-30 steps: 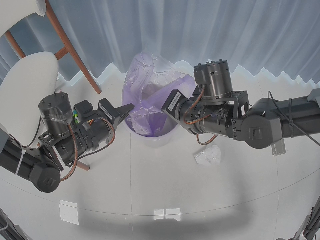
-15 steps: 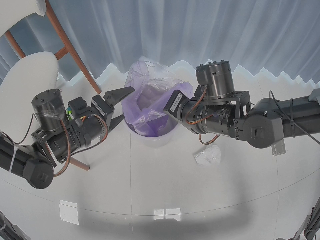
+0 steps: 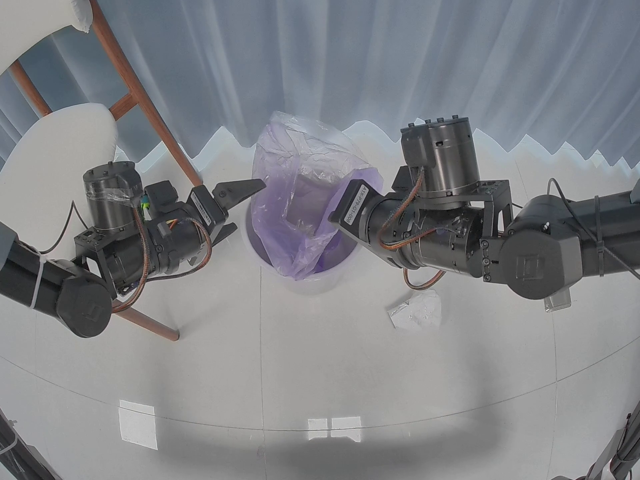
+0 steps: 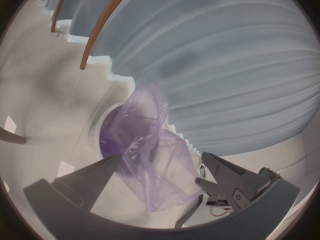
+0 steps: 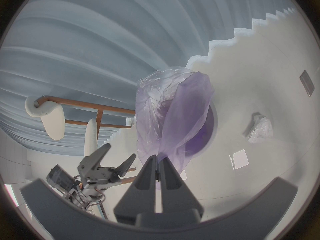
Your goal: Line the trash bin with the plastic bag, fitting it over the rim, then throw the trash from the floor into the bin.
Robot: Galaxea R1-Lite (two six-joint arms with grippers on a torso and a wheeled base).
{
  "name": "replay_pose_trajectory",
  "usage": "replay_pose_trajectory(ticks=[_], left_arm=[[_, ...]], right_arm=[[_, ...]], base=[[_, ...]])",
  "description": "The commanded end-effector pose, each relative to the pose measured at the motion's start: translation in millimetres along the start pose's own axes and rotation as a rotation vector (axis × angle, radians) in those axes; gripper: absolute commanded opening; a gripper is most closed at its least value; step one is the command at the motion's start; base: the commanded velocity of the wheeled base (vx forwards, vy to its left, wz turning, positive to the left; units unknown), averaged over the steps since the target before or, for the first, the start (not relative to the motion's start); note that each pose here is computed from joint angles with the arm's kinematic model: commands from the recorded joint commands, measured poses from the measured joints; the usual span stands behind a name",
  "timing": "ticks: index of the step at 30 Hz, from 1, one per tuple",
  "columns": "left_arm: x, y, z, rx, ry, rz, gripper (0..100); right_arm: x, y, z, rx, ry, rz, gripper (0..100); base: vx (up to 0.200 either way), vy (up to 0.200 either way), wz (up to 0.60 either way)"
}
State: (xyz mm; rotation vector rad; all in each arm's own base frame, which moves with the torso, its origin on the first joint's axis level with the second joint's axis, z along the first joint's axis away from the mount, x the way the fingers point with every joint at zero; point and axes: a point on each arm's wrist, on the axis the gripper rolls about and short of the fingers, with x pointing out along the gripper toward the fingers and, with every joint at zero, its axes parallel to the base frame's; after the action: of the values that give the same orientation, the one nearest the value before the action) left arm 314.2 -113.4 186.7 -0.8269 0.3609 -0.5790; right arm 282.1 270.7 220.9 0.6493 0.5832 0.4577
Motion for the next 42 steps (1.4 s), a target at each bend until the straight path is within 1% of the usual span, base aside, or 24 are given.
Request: replay_pose_trajectory(ticks=[1, 8, 9, 16, 23, 26, 32, 36, 37, 40, 42], left_arm=[[19.2, 19.6, -8.0, -0.003, 0.039, 0.036, 100], [43.6, 22.8, -2.1, 0.001, 0.036, 0.026, 100], [43.7, 22.6, -1.9, 0.001, 0.036, 0.026, 0], [51.8, 20.4, -0.5, -0.003, 0.055, 0.033, 0], [54.4, 27.8, 1.0, -0.009, 0.051, 0.047, 0], [53.8, 26.9, 2.3, -0.008, 0.047, 0.045, 0], [47.4, 11.0, 0.0, 0.004, 0.049, 0.015, 0], [28.4, 5.8, -0.2, 0.003, 0.04, 0.023, 0], [25.9, 4.7, 0.4, 0.004, 0.037, 0.022, 100], [15.7, -2.1, 4.0, 0.013, 0.025, 0.013, 100], [16.0, -3.6, 5.4, 0.053, 0.023, 0.01, 100]], right_arm=[[-4.2, 1.0, -0.1, -0.002, 0.0, 0.005, 0], [-6.3, 0.2, -1.2, -0.002, 0.004, 0.002, 0], [-6.3, 0.2, -1.2, -0.002, 0.004, 0.002, 0], [-8.0, -0.6, -2.4, -0.003, 0.008, 0.0, 0], [-9.7, 0.8, -4.1, -0.005, 0.012, 0.004, 0], [-11.7, -0.7, -5.1, -0.007, 0.016, -0.001, 0], [-13.6, -2.7, -6.4, -0.007, 0.021, -0.006, 0], [-13.6, -2.7, -6.4, -0.008, 0.021, -0.006, 0], [-13.6, -3.0, -6.7, -0.007, 0.022, -0.008, 0], [-13.5, -3.3, -7.0, -0.007, 0.023, -0.009, 0], [-13.0, -3.6, -7.4, -0.007, 0.024, -0.01, 0]], base=[[0.0, 0.0, 0.0], [0.0, 0.0, 0.0], [0.0, 0.0, 0.0], [0.0, 0.0, 0.0], [0.0, 0.0, 0.0], [0.0, 0.0, 0.0], [0.0, 0.0, 0.0], [0.0, 0.0, 0.0], [0.0, 0.0, 0.0], [0.0, 0.0, 0.0], [0.0, 0.0, 0.0]])
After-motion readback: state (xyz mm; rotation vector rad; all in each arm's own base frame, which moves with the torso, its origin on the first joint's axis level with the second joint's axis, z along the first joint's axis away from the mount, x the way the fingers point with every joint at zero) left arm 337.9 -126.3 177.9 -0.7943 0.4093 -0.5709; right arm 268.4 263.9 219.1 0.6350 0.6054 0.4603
